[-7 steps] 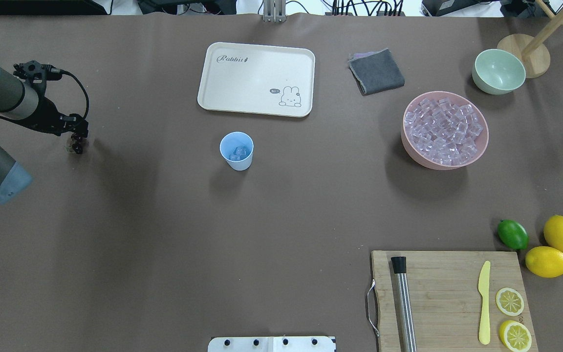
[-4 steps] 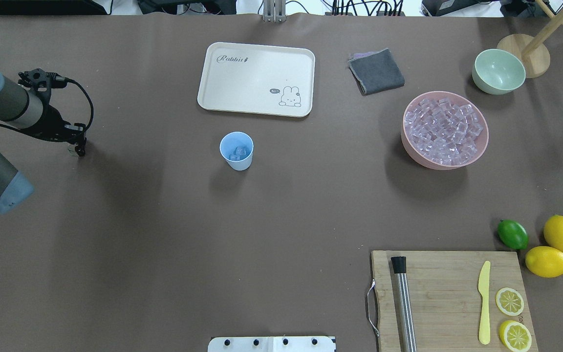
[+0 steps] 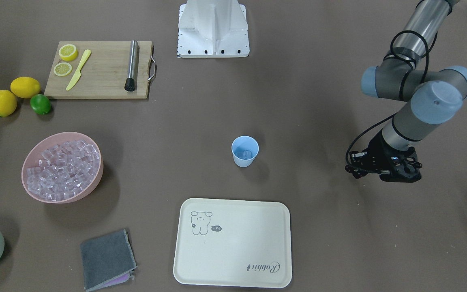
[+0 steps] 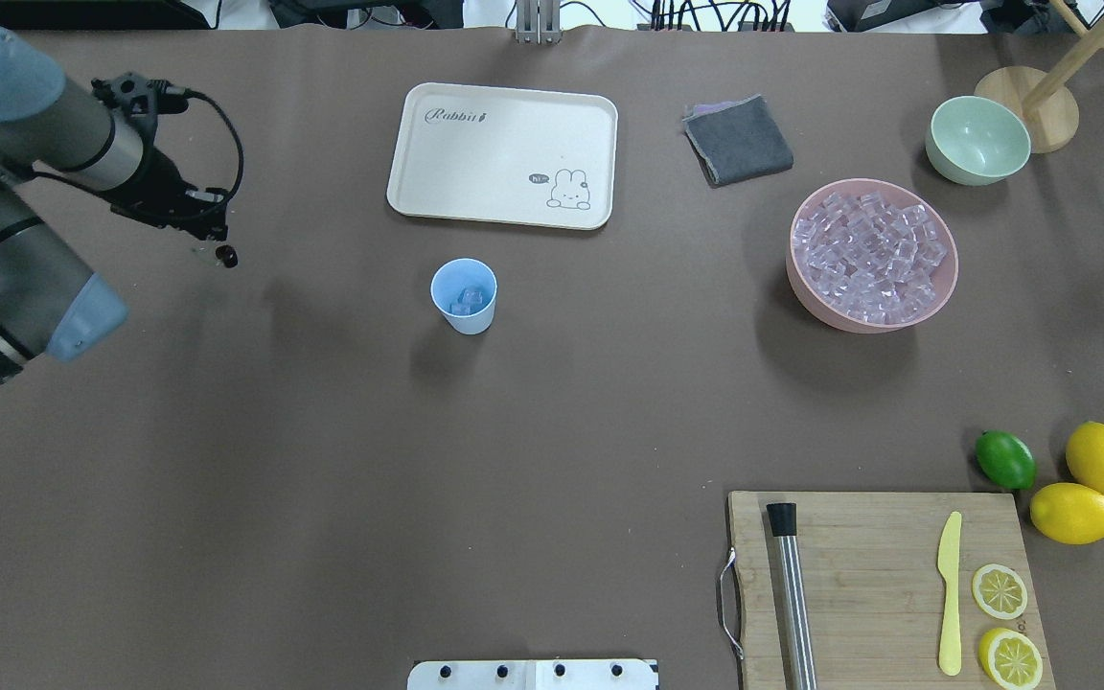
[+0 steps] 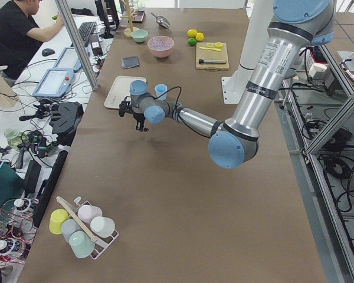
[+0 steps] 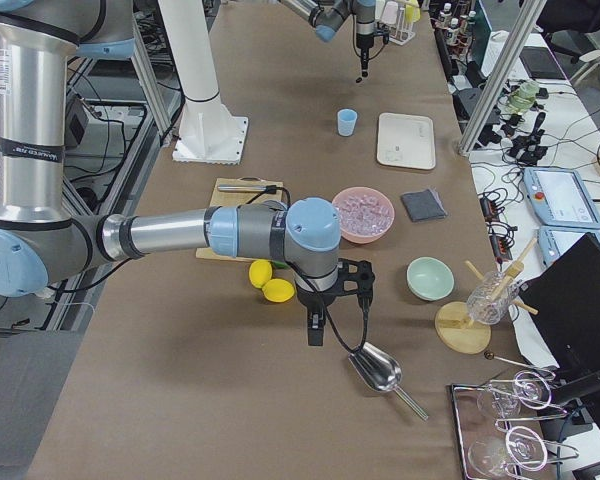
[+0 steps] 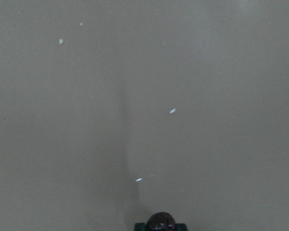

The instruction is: Put ice and cherries in cup

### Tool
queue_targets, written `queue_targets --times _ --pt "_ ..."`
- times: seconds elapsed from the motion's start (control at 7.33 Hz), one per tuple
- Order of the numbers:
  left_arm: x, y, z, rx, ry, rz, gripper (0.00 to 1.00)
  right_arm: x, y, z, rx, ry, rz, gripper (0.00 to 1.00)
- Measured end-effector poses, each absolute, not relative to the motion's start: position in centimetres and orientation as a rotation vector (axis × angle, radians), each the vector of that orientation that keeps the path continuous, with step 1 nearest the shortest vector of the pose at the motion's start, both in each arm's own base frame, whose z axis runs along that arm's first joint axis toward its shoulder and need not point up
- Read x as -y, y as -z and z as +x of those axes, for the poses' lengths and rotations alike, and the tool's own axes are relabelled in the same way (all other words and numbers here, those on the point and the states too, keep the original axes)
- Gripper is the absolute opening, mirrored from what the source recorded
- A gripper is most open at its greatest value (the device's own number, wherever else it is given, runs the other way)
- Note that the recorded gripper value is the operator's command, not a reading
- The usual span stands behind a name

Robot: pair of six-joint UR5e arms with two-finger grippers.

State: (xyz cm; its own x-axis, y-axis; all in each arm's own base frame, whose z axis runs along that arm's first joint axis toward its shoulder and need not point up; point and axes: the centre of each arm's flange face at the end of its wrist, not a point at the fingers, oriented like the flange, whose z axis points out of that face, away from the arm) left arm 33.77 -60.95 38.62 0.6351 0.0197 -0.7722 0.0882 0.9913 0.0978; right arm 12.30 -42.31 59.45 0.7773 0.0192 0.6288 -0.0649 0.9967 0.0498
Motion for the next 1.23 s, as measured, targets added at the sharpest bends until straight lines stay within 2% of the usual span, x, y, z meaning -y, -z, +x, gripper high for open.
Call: queue_targets --times 0.27,0.55,0.68,0.82,1.23 --pt "60.8 -27.6 37.6 -0.936 0.151 0.071 0.31 42.4 -59.2 12.4 0.679 -0.046 0.075 1.0" --pt "56.7 -19.4 43.2 -1.005 0.26 0.035 0.32 42.6 -58.9 12.4 0.681 -0.045 0.081 1.0" --pt "54.1 -17.5 45.7 -1.019 0.281 0.039 0.37 42.6 -58.8 12.5 0.68 -0.045 0.082 1.0" --pt "52.7 -16.8 46.7 -1.026 0.294 0.043 0.97 42.6 -58.8 12.5 0.68 -0.045 0.081 1.0" --pt "51.5 -17.2 46.6 -1.028 0.299 0.045 0.98 42.5 -58.9 12.6 0.679 -0.048 0.08 1.0"
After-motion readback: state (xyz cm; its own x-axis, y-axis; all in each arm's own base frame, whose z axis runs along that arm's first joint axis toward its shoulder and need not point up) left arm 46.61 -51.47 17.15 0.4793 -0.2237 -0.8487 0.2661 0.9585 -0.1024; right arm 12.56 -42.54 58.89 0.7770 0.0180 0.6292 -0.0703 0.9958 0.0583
